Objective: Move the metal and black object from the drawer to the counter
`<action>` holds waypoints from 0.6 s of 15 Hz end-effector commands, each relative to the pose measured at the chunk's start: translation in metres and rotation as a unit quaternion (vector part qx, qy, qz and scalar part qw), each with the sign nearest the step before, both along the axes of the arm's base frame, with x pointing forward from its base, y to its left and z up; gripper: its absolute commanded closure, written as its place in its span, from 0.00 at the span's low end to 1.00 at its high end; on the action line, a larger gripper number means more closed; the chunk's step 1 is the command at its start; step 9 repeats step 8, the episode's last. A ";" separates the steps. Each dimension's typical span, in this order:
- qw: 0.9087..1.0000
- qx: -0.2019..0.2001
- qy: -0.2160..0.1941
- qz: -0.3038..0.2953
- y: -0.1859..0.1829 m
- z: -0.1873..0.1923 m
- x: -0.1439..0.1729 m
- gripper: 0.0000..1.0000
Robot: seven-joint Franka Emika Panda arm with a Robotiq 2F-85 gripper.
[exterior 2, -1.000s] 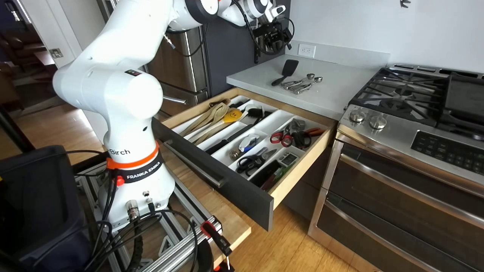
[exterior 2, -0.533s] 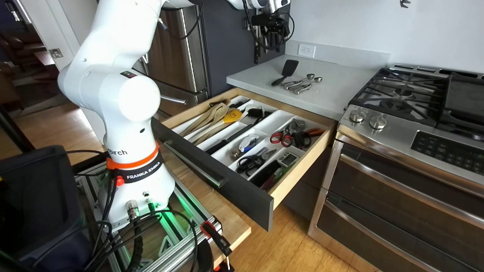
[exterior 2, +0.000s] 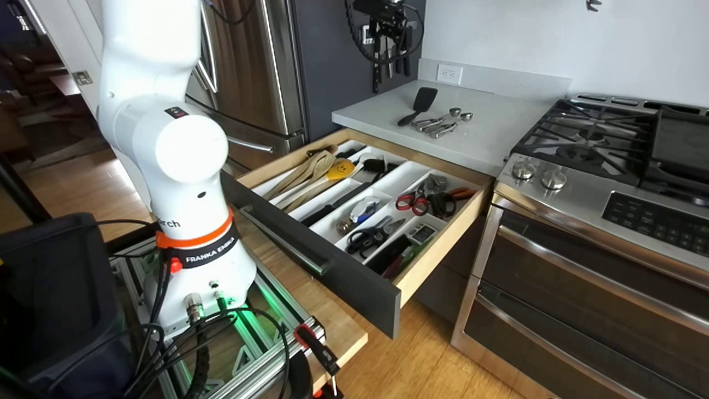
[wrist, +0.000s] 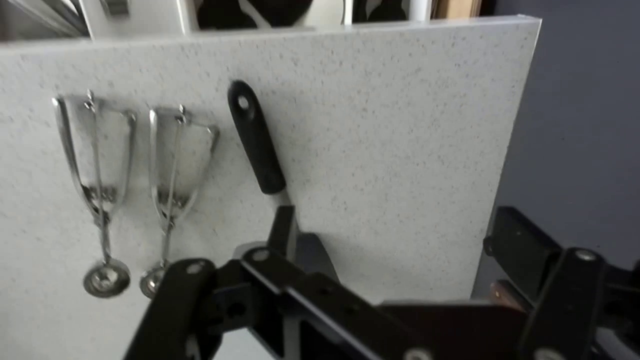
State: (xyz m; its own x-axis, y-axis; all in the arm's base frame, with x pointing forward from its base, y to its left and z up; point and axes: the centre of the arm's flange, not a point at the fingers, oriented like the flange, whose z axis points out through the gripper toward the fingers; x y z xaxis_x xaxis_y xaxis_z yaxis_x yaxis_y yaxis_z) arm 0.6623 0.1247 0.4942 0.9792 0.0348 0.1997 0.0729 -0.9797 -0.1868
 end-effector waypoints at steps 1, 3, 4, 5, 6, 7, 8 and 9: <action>0.995 0.011 0.028 -0.095 -0.046 -0.013 -0.075 0.00; 0.989 0.026 0.020 -0.145 -0.071 -0.018 -0.093 0.00; 0.987 0.035 -0.013 -0.157 -0.083 -0.019 -0.102 0.00; 0.992 0.014 0.012 -0.121 -0.062 -0.002 -0.044 0.00; 0.991 0.019 -0.001 -0.135 -0.073 -0.002 -0.051 0.00; 0.990 0.022 -0.005 -0.142 -0.079 -0.003 -0.056 0.00; 0.989 0.023 -0.007 -0.145 -0.082 -0.003 -0.061 0.00; 0.989 0.023 -0.007 -0.145 -0.082 -0.003 -0.061 0.00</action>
